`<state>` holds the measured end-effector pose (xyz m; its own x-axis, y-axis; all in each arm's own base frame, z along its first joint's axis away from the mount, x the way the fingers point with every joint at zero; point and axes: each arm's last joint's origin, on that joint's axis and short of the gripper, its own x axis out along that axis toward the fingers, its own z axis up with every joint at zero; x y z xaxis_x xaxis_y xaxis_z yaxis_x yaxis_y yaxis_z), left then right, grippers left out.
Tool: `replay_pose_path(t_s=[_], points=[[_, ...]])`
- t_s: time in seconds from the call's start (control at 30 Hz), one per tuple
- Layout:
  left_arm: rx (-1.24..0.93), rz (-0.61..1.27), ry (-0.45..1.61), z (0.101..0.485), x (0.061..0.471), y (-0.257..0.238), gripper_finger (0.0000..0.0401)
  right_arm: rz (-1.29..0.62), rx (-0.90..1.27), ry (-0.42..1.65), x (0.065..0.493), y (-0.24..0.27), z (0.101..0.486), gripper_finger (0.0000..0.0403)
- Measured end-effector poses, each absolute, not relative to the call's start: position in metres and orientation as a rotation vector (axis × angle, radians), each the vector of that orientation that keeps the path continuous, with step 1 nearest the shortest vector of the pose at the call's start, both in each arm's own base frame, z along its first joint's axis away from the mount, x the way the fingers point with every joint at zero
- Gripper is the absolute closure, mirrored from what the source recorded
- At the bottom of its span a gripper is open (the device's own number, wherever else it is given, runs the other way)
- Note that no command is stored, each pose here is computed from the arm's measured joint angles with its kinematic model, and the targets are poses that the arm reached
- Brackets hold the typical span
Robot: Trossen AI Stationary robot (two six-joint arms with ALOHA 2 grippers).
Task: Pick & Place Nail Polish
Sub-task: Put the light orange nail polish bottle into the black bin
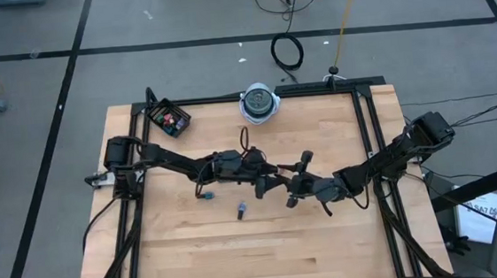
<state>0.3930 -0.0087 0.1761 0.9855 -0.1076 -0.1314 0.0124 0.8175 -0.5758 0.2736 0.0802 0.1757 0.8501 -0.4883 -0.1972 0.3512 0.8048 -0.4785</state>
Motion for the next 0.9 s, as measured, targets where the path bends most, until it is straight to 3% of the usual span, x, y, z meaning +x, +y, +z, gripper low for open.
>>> replay_pose_path(t_s=[0.37, 0.47, 0.9], points=[[-0.611, -0.028, 0.154, 0.178, 0.394, 0.000, 0.0124, -0.456, -0.446, 0.322, 0.274, 0.080, 0.176, 0.0293], [-0.612, -0.026, 0.157, 0.177, 0.394, 0.000, 0.0140, -0.456, -0.445, 0.321, 0.274, 0.080, 0.176, 0.0293], [-0.628, -0.004, 0.167, 0.176, 0.394, 0.007, 0.0346, -0.439, -0.459, 0.330, 0.275, 0.081, 0.176, 0.0293]])
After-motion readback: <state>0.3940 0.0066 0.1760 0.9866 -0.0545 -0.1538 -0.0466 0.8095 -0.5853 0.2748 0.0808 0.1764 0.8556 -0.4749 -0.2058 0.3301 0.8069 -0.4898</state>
